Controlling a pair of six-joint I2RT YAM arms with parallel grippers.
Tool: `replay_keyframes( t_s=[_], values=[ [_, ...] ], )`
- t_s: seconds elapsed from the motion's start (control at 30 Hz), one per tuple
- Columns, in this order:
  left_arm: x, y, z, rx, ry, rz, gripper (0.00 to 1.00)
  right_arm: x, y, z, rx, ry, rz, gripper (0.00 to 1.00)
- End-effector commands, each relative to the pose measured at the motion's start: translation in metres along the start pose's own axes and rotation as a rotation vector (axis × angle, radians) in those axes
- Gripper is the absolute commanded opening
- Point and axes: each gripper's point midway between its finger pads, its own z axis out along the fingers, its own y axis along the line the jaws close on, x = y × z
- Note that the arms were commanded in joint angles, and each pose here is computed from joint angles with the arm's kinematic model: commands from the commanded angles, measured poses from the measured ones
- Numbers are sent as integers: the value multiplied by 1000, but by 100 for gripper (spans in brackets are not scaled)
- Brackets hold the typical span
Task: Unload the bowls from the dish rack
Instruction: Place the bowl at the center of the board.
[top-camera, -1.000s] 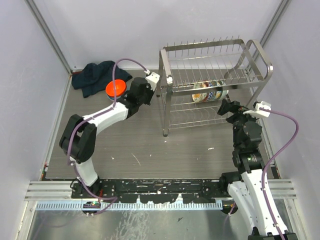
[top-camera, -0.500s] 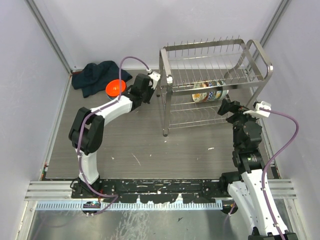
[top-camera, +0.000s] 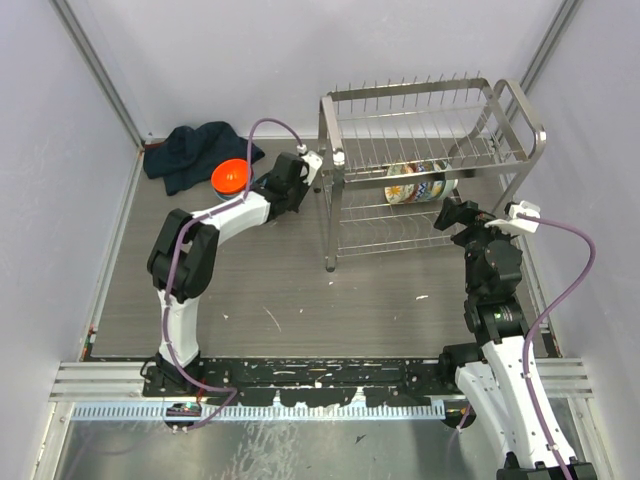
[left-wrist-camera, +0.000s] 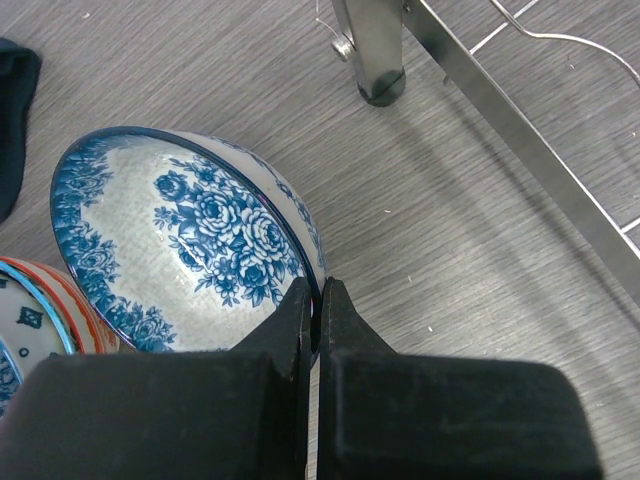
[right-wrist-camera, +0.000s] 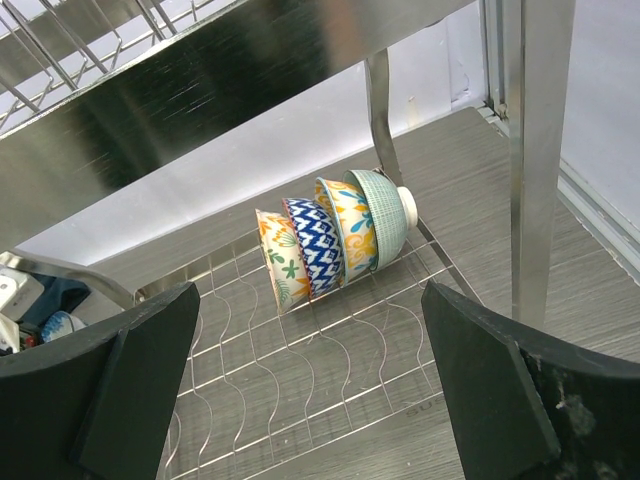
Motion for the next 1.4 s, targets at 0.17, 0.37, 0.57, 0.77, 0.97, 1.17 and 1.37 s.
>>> replay_keyframes(
  t_s=[0.17,0.37,0.57,0.77,0.97,1.17,1.37],
  values=[
    [-34,12,8,-31,-79,21,0,-23,9,0,-24,-63,17,100],
    [-30,14,10,-41,-51,28,0,-23,9,0,-24,-63,16,100],
    [-23,16,11,-58,-26,32,1,-22,10,1,-28,-60,18,100],
    [-23,17,11,-62,-22,26,13,-22,10,0,-27,-61,17,100],
    [-23,18,11,-65,-18,17,20,-23,10,0,-27,-63,18,100],
    [-22,17,10,-66,-14,10,32,-23,9,0,-25,-62,18,100],
    [-17,15,6,-61,-13,-13,41,-22,9,-1,-25,-61,17,100]
  ],
)
